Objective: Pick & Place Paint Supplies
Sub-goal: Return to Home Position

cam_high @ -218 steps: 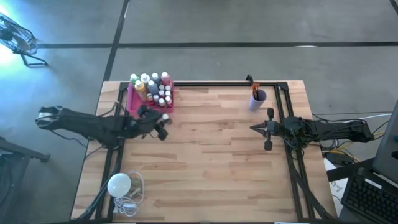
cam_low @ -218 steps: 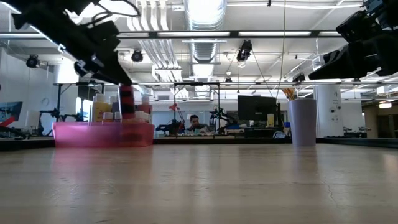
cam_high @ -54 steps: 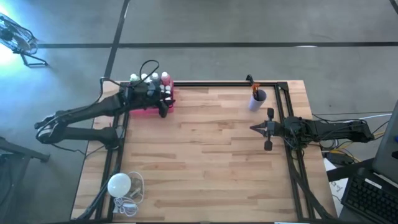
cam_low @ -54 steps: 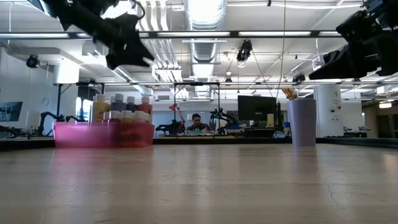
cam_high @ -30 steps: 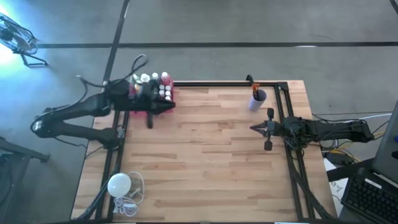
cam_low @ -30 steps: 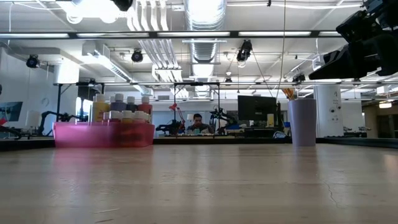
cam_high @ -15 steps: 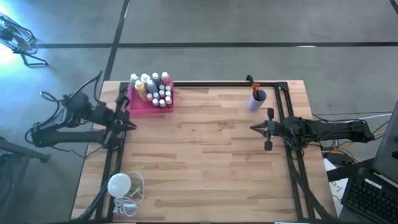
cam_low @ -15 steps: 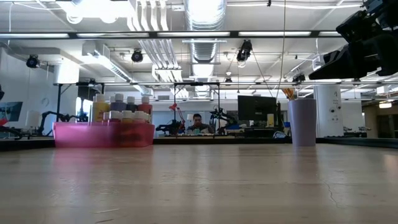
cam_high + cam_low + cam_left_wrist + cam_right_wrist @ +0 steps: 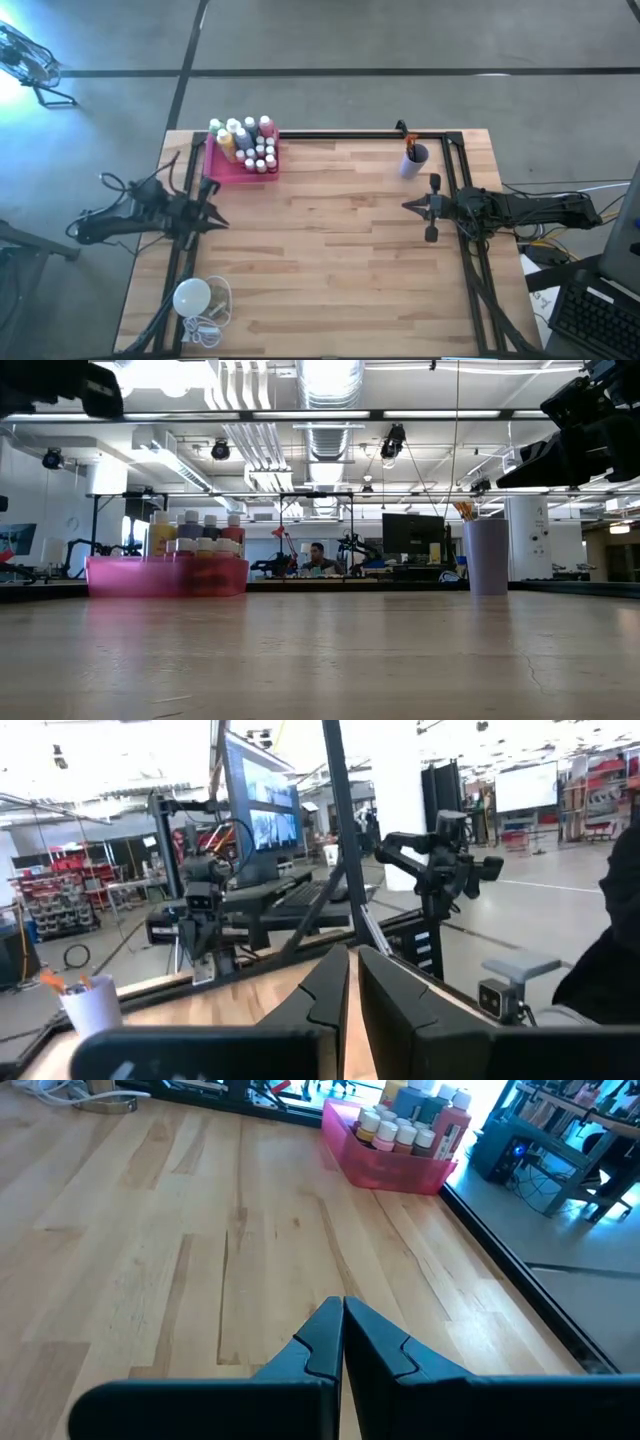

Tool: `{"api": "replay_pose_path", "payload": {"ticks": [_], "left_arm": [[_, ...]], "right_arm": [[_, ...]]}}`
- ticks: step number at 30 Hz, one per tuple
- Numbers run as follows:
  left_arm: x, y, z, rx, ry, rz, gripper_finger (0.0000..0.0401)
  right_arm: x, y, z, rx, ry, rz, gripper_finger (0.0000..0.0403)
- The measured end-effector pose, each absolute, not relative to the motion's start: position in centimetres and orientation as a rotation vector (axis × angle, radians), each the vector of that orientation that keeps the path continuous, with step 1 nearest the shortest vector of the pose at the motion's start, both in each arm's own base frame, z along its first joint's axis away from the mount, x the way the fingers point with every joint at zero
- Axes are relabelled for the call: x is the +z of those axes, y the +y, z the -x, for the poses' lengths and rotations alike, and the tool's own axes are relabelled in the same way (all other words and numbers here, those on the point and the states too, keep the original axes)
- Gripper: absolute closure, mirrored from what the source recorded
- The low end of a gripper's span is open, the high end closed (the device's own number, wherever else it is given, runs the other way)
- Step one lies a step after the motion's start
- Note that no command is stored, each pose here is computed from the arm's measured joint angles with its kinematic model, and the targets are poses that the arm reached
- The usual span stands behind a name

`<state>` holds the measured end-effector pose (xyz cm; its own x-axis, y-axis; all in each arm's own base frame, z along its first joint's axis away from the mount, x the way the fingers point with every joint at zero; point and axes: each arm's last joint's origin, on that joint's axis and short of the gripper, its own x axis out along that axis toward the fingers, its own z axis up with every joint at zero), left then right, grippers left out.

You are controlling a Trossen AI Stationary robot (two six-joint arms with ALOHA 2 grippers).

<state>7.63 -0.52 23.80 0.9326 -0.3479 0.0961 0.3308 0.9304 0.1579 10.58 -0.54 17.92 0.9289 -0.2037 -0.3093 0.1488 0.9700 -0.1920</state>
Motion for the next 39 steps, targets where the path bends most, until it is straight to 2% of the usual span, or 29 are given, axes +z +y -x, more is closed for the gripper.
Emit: {"api": "replay_pose_path", "payload": {"ticks": [17, 27, 39], "left_arm": [[17.5, -0.4, -9.5, -0.325, -0.106, -0.164, 0.0369], [17.6, -0.4, -9.5, -0.306, -0.145, -0.29, 0.0369], [17.5, -0.4, -9.5, -0.306, -0.136, -0.274, 0.0369]], "right_arm": [[17.9, -0.5, -10.6, -0.181, 0.334, 0.166, 0.0394], [17.9, -0.5, -10.6, -0.181, 0.333, 0.164, 0.0394], [17.9, -0.5, -10.6, -0.181, 0.334, 0.167, 0.0394]]}}
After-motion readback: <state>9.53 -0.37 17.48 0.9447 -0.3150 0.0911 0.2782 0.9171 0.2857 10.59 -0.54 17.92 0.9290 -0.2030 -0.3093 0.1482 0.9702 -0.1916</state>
